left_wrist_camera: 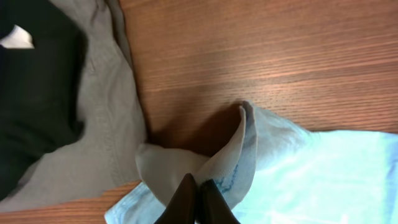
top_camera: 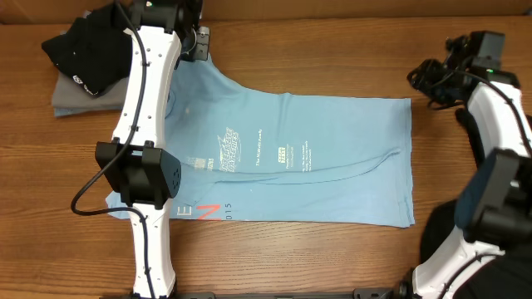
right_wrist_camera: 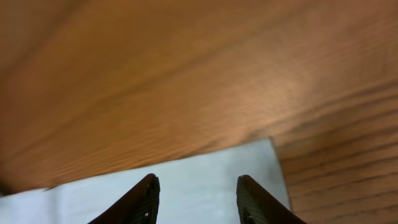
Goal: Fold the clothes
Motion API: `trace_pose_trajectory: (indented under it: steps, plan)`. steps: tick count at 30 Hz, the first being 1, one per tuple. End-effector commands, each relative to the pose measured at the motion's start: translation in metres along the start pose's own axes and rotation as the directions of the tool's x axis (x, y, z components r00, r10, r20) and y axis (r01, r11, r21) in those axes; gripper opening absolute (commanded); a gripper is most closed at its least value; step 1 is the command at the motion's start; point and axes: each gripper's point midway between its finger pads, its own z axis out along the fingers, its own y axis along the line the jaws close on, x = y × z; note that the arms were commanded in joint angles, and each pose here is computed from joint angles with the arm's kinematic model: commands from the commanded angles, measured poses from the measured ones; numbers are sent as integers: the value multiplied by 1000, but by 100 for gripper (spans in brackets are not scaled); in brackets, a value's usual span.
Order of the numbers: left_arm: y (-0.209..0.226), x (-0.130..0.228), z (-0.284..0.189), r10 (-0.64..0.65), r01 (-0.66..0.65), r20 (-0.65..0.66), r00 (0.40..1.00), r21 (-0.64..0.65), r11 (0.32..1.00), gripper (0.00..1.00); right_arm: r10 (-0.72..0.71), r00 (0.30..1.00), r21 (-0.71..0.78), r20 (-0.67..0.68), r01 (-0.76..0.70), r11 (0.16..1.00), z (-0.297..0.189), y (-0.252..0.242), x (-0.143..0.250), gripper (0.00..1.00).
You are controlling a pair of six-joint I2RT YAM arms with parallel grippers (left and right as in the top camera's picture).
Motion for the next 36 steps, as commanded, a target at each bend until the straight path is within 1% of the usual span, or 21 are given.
trace_pose_trajectory:
  steps: [1, 3, 6, 7, 13, 16, 18, 22, 25, 27, 28, 29, 31, 32, 36]
  plan:
    - [9, -11, -23, 3, -2, 54, 999, -19, 1000, 4, 27, 999, 118, -40, -22, 993, 33, -27, 15, 43]
    - [9, -10, -24, 3, -2, 50, 999, -19, 1000, 4, 30, 998, 168, -56, -20, 986, 45, -39, 22, 43]
    - [9, -7, -24, 5, -4, 38, 999, -19, 1000, 4, 32, 998, 233, -58, -18, 972, 54, -54, 25, 51]
    - [9, -6, -24, 6, -5, 33, 999, -19, 1000, 4, 34, 998, 245, -61, -18, 969, 57, -58, 26, 52]
    - [9, -3, -24, 7, -7, 21, 1000, -19, 1000, 4, 28, 998, 246, -59, -13, 969, 68, -62, 27, 55]
    - [10, -2, -24, 7, -7, 18, 1000, -19, 1000, 4, 34, 996, 218, -78, -16, 976, 73, -59, 32, 50]
    - [9, -2, -24, 8, -7, 17, 1000, -19, 1000, 4, 36, 995, 209, -93, -16, 978, 79, -59, 36, 42]
    - [10, -1, -24, 8, -7, 15, 1000, -19, 1000, 4, 25, 990, 171, -141, -1, 985, 93, -52, 50, 40]
    - [10, -2, -24, 8, -7, 16, 1000, -19, 1000, 4, 18, 989, 173, -150, 8, 985, 96, -50, 54, 38]
    - [10, -2, -24, 8, -7, 16, 1000, -19, 1000, 4, 18, 989, 175, -149, 8, 985, 96, -50, 54, 31]
    - [10, -2, -24, 7, -7, 16, 1000, -19, 1000, 4, 18, 989, 175, -149, 8, 985, 96, -50, 54, 26]
    - [10, -2, -24, 7, -7, 16, 1000, -19, 1000, 4, 19, 989, 175, -149, 7, 985, 96, -50, 54, 21]
    - [10, -2, -24, 8, -8, 16, 1000, -20, 1000, 4, 28, 989, 178, -144, -2, 984, 93, -53, 52, 6]
    - [10, -2, -25, 9, -9, 17, 1000, -20, 1000, 4, 33, 990, 180, -140, -7, 984, 91, -54, 50, 4]
    - [12, -3, -33, 16, -16, 30, 999, -27, 1000, 4, 47, 993, 182, -109, -26, 983, 70, -55, 35, 4]
